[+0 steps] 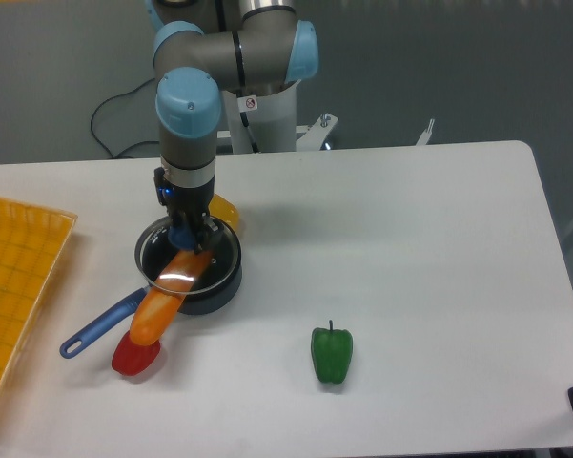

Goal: Close the pot lid
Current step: 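Press the lid down onto the pot and hold still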

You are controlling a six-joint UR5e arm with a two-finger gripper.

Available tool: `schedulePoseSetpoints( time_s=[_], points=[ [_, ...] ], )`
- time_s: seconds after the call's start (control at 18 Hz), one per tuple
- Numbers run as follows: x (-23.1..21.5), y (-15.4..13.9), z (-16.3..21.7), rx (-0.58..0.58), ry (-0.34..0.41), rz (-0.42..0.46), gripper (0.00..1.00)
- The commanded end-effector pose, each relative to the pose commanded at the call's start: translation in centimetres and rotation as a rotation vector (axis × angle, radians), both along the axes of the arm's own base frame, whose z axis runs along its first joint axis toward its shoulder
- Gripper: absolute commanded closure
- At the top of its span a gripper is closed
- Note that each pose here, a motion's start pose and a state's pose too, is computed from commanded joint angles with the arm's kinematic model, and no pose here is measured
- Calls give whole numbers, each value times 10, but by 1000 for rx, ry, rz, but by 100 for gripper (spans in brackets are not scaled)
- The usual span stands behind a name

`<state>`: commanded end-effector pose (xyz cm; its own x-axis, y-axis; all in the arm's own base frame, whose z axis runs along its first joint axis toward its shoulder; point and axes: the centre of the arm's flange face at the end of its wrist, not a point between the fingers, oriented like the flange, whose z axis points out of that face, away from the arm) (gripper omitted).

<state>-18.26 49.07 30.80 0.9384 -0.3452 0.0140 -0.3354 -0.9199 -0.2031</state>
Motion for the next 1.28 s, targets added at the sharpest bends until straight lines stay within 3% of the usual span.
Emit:
schedulePoseSetpoints(
  time_s=[0.89,1.28],
  points=[
    [1,2,-3,-5,-4,-3,50],
    [0,3,-5,-6,-4,-5,43]
  ],
)
